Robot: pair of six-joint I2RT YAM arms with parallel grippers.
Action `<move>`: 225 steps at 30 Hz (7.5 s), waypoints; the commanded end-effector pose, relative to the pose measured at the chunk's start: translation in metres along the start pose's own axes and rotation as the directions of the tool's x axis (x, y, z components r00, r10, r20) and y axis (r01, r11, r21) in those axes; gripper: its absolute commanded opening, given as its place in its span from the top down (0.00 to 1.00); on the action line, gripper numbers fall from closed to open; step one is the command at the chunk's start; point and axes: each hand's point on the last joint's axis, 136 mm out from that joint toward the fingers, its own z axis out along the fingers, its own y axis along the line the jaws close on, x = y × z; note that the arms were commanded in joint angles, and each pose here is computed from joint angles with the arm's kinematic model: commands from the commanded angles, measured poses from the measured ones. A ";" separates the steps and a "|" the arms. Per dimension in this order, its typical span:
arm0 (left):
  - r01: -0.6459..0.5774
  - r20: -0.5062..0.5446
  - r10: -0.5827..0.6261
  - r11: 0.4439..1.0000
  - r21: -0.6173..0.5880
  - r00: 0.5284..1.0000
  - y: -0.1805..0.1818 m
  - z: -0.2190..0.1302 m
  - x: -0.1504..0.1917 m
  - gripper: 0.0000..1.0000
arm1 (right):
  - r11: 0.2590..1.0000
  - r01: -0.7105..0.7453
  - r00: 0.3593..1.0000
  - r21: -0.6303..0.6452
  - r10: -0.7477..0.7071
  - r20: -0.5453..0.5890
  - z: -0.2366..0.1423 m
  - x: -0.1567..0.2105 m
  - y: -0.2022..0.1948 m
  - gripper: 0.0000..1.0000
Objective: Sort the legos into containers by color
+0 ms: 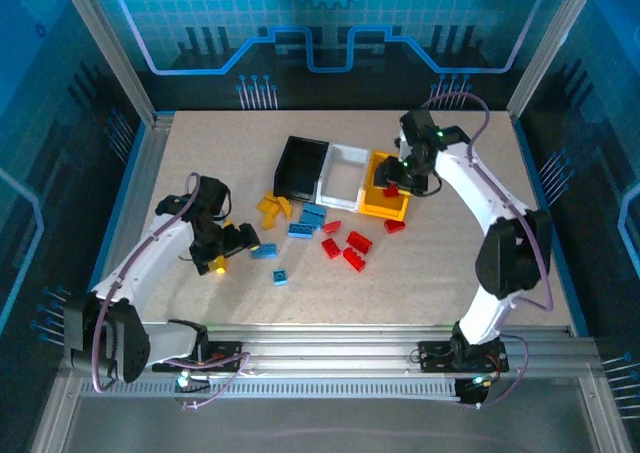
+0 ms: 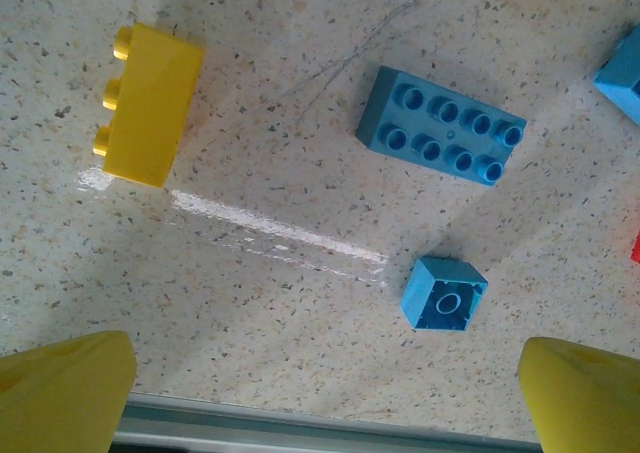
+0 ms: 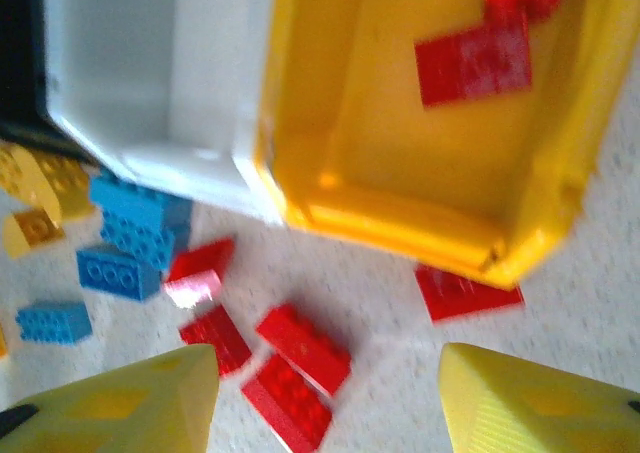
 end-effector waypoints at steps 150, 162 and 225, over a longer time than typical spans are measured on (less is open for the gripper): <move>-0.077 -0.076 0.078 0.997 0.016 0.994 -0.014 0.055 -0.125 0.53 | 0.998 0.023 0.990 -0.052 -0.029 -0.135 0.000 0.156 0.035 0.37; 0.208 -0.075 -0.195 0.862 0.462 0.978 -0.128 -0.002 -0.146 0.52 | 0.999 -0.006 0.994 -0.054 0.000 -0.107 -0.003 0.162 0.013 0.37; -0.396 -0.101 0.387 0.914 -0.086 0.917 -0.041 0.038 -0.003 0.22 | 0.993 0.094 0.972 -0.070 -0.106 -0.209 0.028 0.177 0.046 0.36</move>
